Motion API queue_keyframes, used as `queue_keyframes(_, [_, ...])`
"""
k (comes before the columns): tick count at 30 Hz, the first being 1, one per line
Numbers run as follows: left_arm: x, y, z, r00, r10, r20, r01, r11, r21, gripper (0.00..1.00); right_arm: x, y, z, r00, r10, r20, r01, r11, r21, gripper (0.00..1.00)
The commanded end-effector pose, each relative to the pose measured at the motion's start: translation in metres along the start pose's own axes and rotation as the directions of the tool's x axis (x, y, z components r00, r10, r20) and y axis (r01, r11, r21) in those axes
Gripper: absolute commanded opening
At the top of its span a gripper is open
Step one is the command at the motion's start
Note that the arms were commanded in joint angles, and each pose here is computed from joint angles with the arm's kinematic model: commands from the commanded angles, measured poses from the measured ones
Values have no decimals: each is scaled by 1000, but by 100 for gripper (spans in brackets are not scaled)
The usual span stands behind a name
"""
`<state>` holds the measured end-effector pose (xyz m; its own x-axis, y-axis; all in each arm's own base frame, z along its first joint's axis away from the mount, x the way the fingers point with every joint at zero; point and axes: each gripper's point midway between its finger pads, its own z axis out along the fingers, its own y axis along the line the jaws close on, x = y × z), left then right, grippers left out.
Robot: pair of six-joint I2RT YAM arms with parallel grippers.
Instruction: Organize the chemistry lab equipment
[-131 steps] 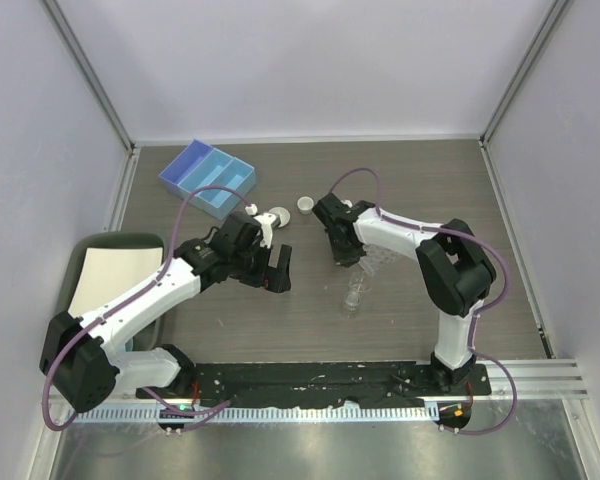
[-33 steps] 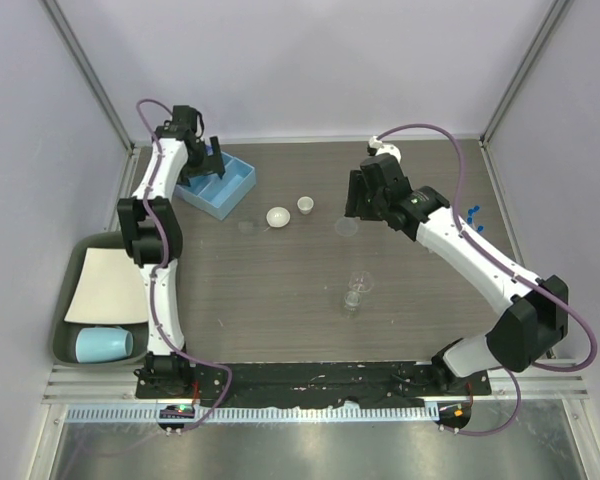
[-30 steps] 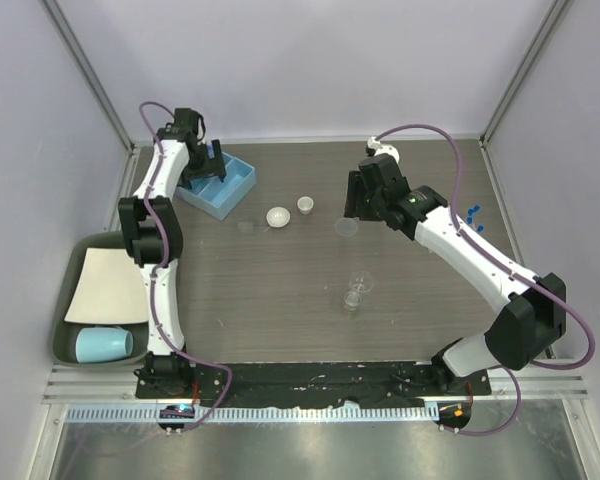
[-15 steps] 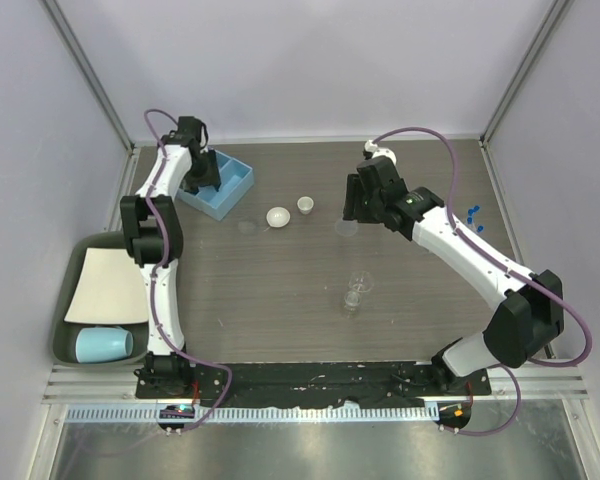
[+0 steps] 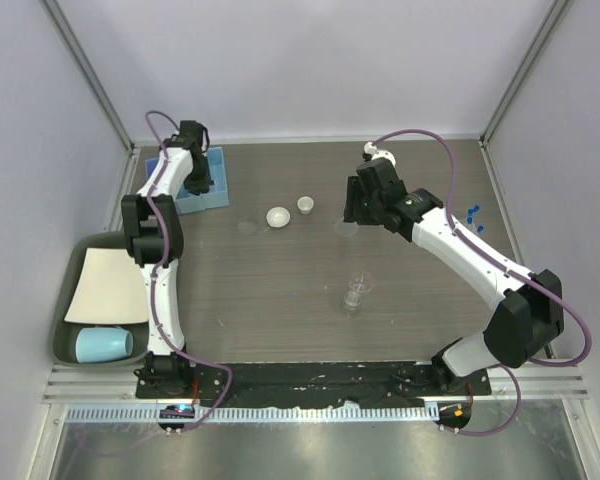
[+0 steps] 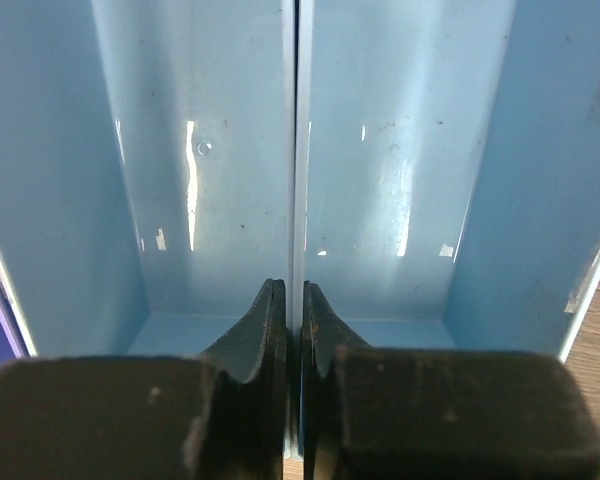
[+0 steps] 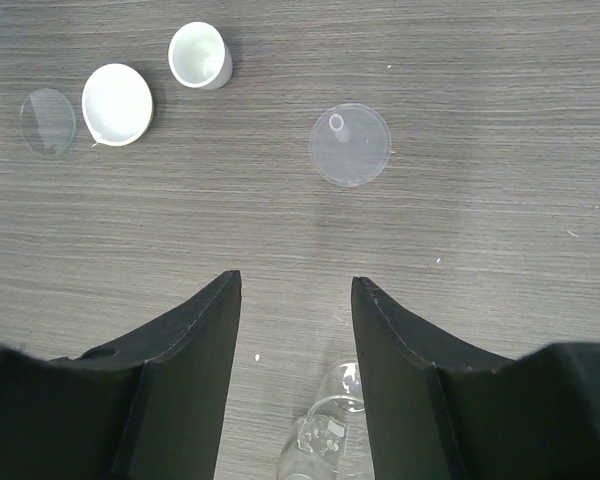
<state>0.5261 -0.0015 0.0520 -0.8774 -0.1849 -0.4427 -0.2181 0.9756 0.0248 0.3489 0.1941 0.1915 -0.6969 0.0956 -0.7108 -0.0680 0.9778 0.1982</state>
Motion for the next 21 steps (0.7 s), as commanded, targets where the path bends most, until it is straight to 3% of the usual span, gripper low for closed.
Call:
queue_keyframes(1, [-18,10,-16,998,-13,69,15,999,-35,0,-17,9,-13,997,24,68,-21,999,-42,53])
queue_keyframes(6, [-28,7,-38,993,-29,112,30,999,-12,0,-18,8,-14,997,26,77,-23,999,-42,53])
queue_keyframes(13, [-40,-4,-116,974,-16,226,13,1000,15,0,-15,10,-15,997,31,70,-27,998,-59,52])
queue_keyframes(21, [-3,-54,-184,959,85,271,-111,990,83,0,-19,8,-30,995,26,97,-21,998,-52,52])
